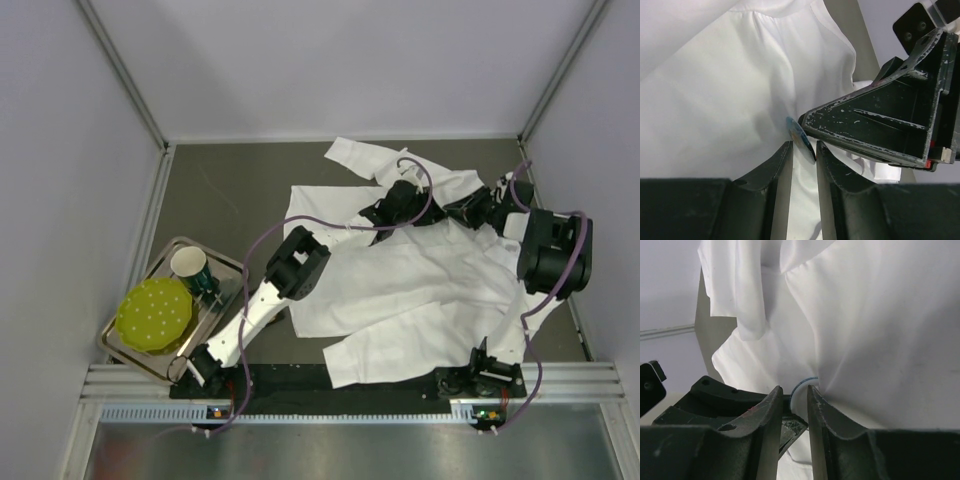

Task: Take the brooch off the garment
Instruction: Remove the brooch from the clothes.

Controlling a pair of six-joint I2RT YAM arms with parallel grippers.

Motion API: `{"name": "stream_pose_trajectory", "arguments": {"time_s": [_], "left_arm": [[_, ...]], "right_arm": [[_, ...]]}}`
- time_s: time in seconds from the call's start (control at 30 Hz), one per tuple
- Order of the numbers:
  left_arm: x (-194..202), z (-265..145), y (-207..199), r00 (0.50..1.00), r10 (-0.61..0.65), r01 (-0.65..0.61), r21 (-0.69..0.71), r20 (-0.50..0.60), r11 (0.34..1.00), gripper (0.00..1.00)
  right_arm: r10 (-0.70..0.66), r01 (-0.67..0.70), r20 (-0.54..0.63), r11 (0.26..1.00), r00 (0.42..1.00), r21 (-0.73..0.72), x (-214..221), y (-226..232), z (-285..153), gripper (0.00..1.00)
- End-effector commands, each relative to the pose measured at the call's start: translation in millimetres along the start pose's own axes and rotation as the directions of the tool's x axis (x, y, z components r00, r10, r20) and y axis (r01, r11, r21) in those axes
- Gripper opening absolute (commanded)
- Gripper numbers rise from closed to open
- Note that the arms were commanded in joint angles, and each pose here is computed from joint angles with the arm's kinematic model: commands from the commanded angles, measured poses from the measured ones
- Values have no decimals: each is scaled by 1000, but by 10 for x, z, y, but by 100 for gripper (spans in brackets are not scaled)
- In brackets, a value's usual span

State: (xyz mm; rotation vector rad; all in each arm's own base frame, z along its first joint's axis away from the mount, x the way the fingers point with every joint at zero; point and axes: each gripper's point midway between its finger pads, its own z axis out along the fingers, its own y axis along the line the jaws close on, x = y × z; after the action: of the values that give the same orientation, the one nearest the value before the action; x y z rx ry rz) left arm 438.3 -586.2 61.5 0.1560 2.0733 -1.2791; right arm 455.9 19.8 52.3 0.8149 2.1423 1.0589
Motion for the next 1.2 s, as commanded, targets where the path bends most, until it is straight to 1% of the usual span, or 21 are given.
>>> {"name": "stream_pose_trajectory", "arguments": {"time_s": [0.0,0.2,0.4,0.47,0.63,0.8,0.87,0.9,0.97,1.17], "left_arm": [[-239,-67,-216,999,-3,1,43,44,999,30],[-262,-75,-203,999,6,-8,33,48,999,30],[-259,-75,-159,999,12,-13,23,46,1000,27],[-266,-78,-157,999,15,-16,24,45,1000,21],[-299,-90,-187,998,28,-30,29,52,999,17],[-356,-108,-235,997,46,-48,40,64,998,9],[-383,-120,-249,996,54,-56,37,71,998,8],[-377,-123,-223,995,64,-66,29,73,997,6],[-410,-144,-259,994,73,-75,30,84,997,2],[-425,-147,-296,993,69,-73,41,92,997,0]], "right_arm": [[-104,105,68,994,992,-12,-146,304,-135,27],[-136,136,94,991,986,2,-215,386,-206,27],[-160,157,94,987,983,46,-221,308,-219,27],[-162,158,86,986,983,51,-208,278,-205,27],[-165,159,77,984,983,81,-183,166,-179,27],[-156,149,64,983,986,103,-159,66,-139,26],[-155,147,63,983,986,106,-160,53,-130,26],[-154,146,64,983,986,109,-162,40,-124,26],[-153,145,66,984,986,107,-169,45,-120,23],[-145,140,49,986,988,89,-105,18,-100,15]]}}
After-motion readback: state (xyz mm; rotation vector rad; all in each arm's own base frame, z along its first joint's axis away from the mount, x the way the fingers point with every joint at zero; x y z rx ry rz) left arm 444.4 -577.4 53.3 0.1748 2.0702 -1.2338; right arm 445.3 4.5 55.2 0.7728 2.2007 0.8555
